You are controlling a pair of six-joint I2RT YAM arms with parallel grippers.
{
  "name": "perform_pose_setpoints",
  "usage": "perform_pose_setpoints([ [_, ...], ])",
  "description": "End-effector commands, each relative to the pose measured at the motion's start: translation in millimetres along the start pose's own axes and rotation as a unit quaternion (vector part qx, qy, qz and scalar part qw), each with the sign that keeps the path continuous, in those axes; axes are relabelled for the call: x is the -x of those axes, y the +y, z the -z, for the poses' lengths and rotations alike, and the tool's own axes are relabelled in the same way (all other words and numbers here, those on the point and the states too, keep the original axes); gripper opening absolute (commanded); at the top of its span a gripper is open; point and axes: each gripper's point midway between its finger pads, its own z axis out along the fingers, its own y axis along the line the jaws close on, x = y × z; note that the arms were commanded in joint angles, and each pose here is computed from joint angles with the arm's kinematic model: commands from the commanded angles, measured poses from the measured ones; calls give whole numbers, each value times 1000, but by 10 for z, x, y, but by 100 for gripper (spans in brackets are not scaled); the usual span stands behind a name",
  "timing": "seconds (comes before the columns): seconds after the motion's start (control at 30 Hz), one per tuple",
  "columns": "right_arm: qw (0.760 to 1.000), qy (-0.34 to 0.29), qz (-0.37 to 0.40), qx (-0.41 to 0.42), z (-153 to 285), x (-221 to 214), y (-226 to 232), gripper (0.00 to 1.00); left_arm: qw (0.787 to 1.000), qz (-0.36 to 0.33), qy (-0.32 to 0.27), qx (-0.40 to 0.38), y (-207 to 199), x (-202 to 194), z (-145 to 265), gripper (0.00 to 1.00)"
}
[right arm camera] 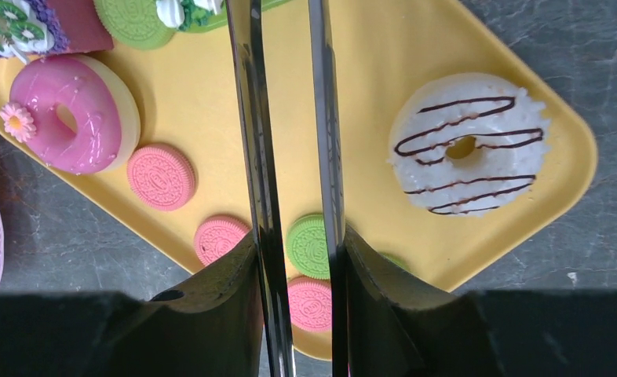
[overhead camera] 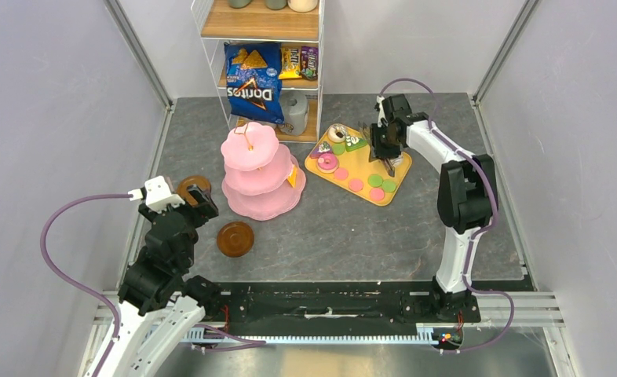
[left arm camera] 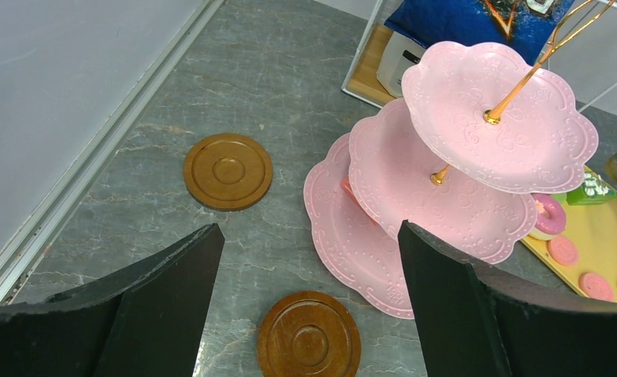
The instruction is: Serve the afternoon tea
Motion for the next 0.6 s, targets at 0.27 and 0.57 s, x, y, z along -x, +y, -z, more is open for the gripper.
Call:
perform_pose_setpoints([
  [0.27,998,36,-11,45,163,-259,153,41,1000,19,-12,-7,-57,70,-24,90],
  [0.57,996,37,-31,70,462,-460,252,41,1000,20,-12,-8,-59,73,-21,90],
])
